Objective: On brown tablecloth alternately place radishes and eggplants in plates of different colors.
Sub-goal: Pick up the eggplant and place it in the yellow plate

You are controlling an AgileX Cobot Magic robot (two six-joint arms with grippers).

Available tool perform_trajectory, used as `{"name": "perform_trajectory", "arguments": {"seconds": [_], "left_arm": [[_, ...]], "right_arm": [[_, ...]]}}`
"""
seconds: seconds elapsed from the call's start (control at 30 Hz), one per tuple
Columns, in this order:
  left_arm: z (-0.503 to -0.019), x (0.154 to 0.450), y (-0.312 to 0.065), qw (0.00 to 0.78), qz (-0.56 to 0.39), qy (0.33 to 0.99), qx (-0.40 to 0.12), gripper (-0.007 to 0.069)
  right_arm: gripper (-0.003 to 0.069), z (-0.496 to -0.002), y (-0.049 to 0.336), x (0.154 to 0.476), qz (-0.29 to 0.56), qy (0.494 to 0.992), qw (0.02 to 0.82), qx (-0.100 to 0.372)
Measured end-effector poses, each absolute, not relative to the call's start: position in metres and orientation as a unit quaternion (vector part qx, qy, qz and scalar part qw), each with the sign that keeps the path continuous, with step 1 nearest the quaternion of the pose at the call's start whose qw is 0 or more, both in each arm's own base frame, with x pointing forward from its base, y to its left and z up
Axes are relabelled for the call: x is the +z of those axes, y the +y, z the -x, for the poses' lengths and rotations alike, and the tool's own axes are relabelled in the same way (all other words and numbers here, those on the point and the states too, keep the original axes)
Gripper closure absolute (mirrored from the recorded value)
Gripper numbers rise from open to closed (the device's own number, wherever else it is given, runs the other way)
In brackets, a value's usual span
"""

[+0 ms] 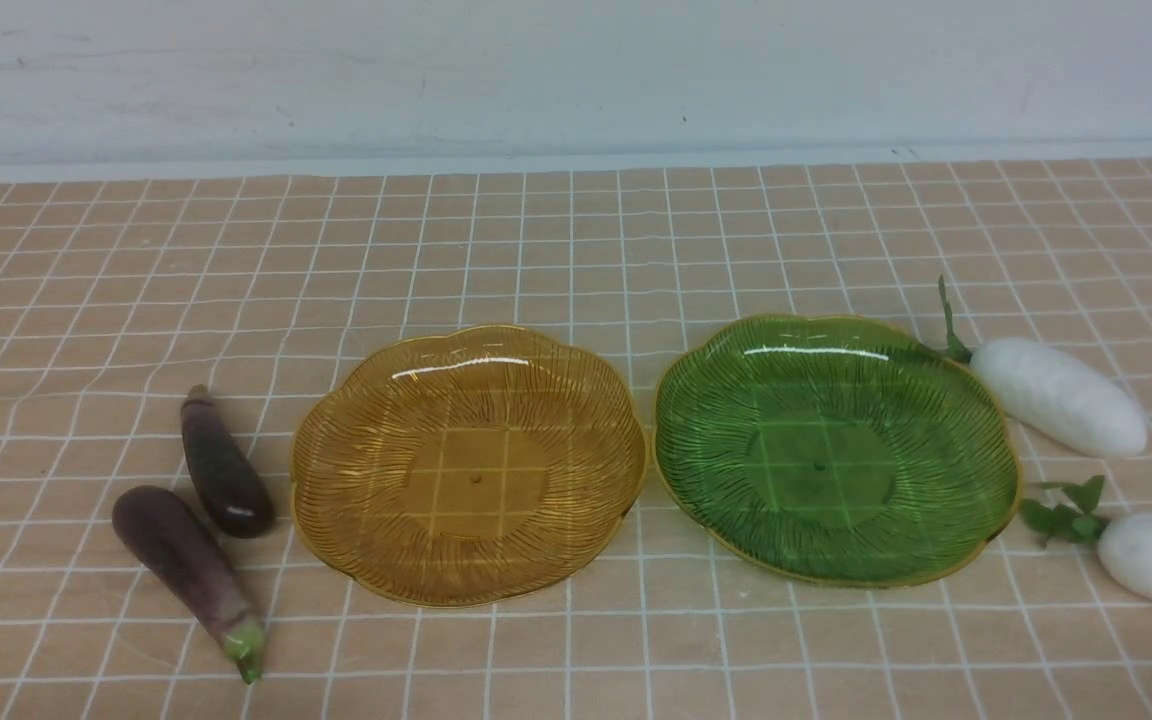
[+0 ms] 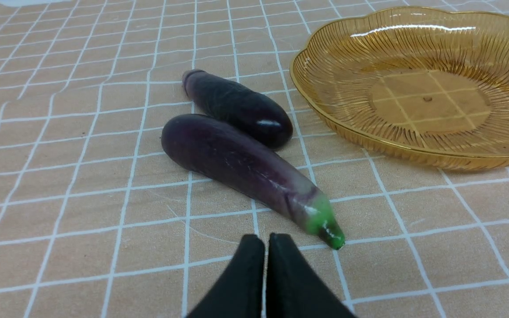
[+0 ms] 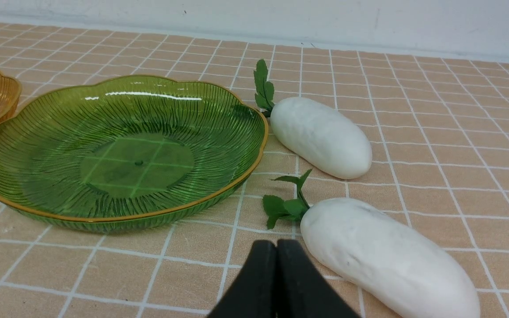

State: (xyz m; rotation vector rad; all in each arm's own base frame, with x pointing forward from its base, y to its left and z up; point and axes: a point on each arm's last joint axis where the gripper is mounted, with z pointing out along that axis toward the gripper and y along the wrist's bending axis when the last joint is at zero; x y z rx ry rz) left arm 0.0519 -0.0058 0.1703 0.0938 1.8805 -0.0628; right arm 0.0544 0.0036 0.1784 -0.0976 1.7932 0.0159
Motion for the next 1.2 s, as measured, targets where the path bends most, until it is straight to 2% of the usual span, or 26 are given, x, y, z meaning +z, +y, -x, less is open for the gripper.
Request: {"name": "perform_trajectory", "arguments": {"seconds": [0.67, 0.7, 0.73, 0.77, 0.8, 0.83, 0.87, 0.93, 0.97, 1.03, 1.13, 1.2], "left_arm": [[-0.052, 0.170, -0.006, 0.588, -0.039, 0.807, -0.027, 0.0628], [-0.052, 0.170, -0.006, 0.588, -0.026, 0.808, -0.041, 0.0628], [-0.052, 0.171, -0.009, 0.583, 0.024, 0.806, -0.097, 0.0628], [-0.052, 0.171, -0.010, 0.582, 0.032, 0.806, -0.106, 0.0628], [-0.051, 0.172, -0.014, 0.565, 0.108, 0.795, -0.192, 0.0628], [-0.051, 0.173, -0.017, 0.551, 0.150, 0.785, -0.240, 0.0628], [-0.051, 0.173, -0.017, 0.547, 0.161, 0.782, -0.252, 0.0628], [-0.050, 0.177, -0.025, 0.488, 0.274, 0.734, -0.385, 0.0628], [-0.050, 0.178, -0.026, 0.478, 0.288, 0.724, -0.405, 0.0628], [-0.050, 0.182, -0.028, 0.447, 0.332, 0.692, -0.459, 0.0628], [-0.051, 0.185, -0.027, 0.451, 0.348, 0.671, -0.474, 0.0628], [-0.051, 0.189, -0.026, 0.460, 0.348, 0.662, -0.479, 0.0628]], "right_arm": [[0.0677, -0.054, 0.004, 0.178, 0.043, 0.781, 0.623, 0.007], [0.0677, -0.054, 0.004, 0.178, 0.041, 0.781, 0.623, 0.009], [0.0677, -0.054, 0.005, 0.179, 0.012, 0.780, 0.624, 0.041], [0.0677, -0.054, 0.005, 0.179, 0.007, 0.780, 0.624, 0.047], [0.0677, -0.054, 0.009, 0.180, -0.069, 0.771, 0.618, 0.133], [0.0677, -0.054, 0.010, 0.182, -0.107, 0.763, 0.613, 0.175], [0.0677, -0.054, 0.011, 0.182, -0.116, 0.761, 0.611, 0.185], [0.0677, -0.054, 0.014, 0.186, -0.204, 0.728, 0.589, 0.285], [0.0677, -0.055, 0.014, 0.186, -0.213, 0.724, 0.586, 0.294], [0.0677, -0.054, 0.016, 0.188, -0.267, 0.697, 0.561, 0.358], [0.0677, -0.055, 0.016, 0.190, -0.272, 0.688, 0.565, 0.366], [0.0677, -0.055, 0.015, 0.193, -0.256, 0.688, 0.581, 0.353]]}}
